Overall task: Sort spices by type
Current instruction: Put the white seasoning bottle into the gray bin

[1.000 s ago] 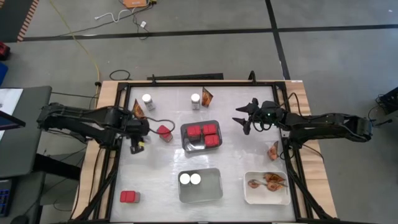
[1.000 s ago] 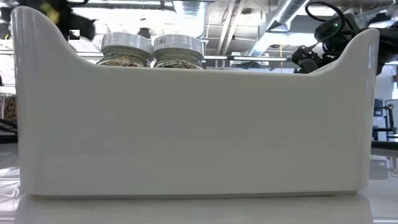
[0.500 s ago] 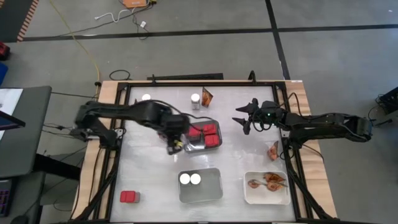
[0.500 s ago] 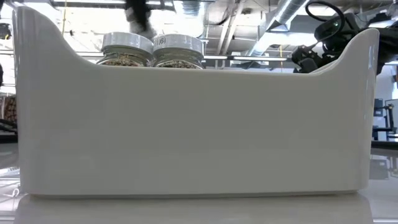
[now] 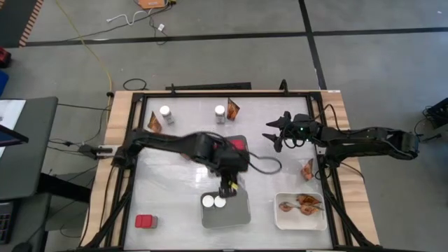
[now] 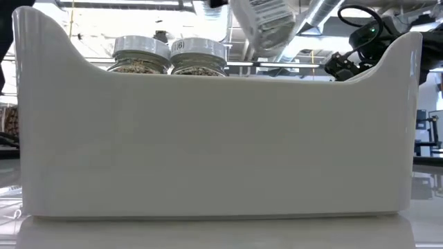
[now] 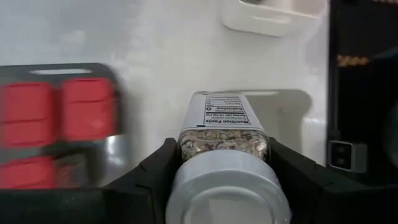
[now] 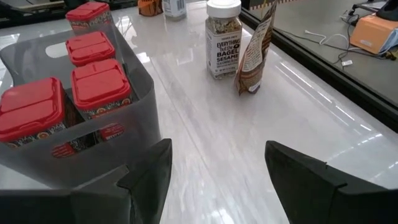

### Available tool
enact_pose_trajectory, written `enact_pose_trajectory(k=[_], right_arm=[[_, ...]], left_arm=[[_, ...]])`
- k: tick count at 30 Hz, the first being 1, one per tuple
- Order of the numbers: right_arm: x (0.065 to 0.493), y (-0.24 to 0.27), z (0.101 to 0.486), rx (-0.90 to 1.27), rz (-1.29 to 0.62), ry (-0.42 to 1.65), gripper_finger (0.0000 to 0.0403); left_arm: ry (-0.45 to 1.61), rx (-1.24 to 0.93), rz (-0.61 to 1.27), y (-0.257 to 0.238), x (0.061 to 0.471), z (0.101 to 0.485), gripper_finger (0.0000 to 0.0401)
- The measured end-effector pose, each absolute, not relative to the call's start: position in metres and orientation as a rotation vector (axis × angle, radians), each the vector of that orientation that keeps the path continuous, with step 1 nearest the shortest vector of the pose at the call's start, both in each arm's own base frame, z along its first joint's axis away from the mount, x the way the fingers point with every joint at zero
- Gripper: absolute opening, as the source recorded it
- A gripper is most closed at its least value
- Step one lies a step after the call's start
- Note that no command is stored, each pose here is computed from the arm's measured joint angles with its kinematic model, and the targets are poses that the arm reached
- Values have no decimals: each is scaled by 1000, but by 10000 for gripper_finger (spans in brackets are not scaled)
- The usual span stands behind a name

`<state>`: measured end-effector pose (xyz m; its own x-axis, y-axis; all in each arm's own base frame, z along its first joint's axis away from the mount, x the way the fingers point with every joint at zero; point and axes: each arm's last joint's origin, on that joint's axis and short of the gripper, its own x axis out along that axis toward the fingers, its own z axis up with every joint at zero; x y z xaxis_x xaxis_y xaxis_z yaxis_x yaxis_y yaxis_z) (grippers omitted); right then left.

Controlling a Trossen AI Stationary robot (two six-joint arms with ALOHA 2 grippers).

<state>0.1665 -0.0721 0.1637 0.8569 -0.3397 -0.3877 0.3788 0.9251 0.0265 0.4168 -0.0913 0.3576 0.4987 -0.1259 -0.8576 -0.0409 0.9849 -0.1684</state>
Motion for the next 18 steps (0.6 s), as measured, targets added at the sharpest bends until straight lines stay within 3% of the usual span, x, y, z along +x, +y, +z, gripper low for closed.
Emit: enact_pose_trajectory(k=[18], right_arm=[[165, -72, 161, 115, -378, 419, 286]], left_arm=[[1196, -215, -52, -135, 447, 292, 192]])
